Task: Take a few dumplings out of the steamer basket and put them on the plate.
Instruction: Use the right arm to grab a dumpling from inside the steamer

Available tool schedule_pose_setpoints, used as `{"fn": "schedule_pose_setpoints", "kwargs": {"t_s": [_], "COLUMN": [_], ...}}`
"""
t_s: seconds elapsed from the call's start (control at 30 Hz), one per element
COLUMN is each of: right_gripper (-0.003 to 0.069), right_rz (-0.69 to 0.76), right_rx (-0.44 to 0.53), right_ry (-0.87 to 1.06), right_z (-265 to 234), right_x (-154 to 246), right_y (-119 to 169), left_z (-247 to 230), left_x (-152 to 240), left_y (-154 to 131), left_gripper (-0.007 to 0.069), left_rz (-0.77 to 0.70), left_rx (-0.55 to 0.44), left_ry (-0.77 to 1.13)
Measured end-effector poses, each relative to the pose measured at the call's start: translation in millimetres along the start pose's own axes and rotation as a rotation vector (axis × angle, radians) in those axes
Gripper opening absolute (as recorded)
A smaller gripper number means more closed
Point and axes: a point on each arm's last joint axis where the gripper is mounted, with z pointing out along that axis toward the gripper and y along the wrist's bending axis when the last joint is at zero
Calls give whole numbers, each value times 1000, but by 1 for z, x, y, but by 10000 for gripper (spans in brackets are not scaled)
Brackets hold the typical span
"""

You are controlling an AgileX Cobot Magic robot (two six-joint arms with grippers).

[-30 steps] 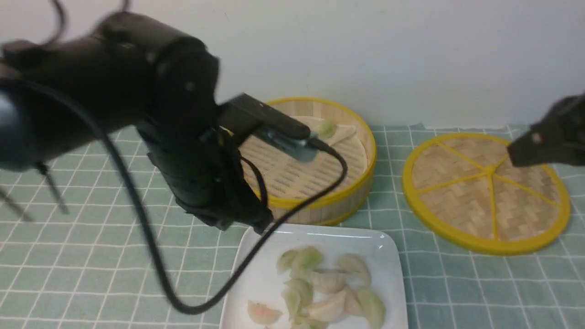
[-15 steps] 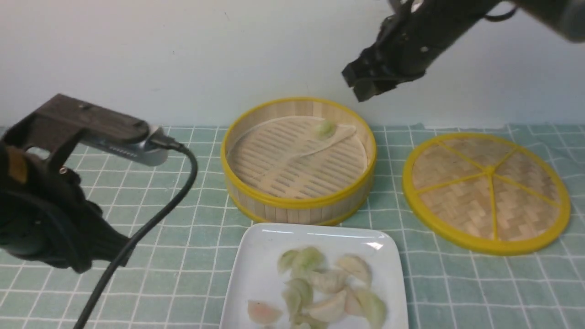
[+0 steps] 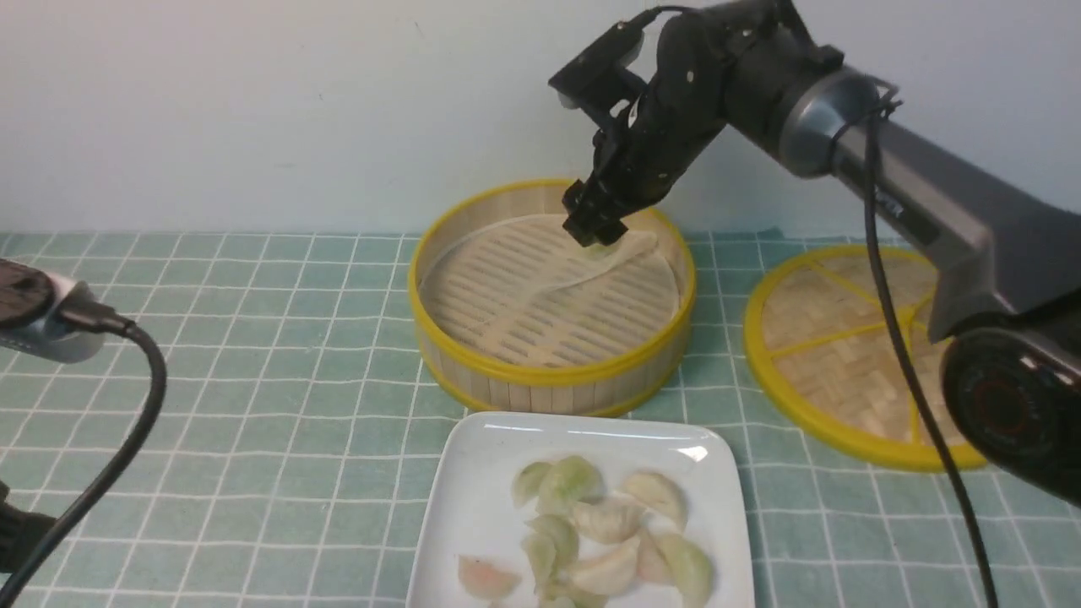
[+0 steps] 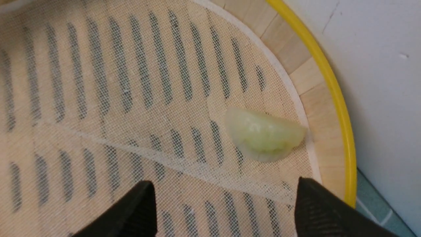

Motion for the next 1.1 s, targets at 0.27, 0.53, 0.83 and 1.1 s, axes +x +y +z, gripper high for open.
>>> {"fn": "schedule_pose_setpoints", "kwargs": {"t_s": [0.27,0.53,0.83,1.1], "right_gripper": [516,516,468,68], "right_rz": [-90,-138,-170,-136], "right_rx": [59,109,117,104], "right_ry": [-5,-48,-43,14], "right_z": [45,61,68,55], "right_x": [13,15,17,17], "right_y": [-1,-3,-2,-4], "left_z": [-8,-8,-8,-8], "left_x": [5,5,5,5], "left_y": [4,5,5,5], "left_gripper": [-6,-6,-6,-6], "left_rz": [2,5,6,6], "left_rx": [-27,-41,-44,-44], "left_ry": [-33,-35,-36,-36]}}
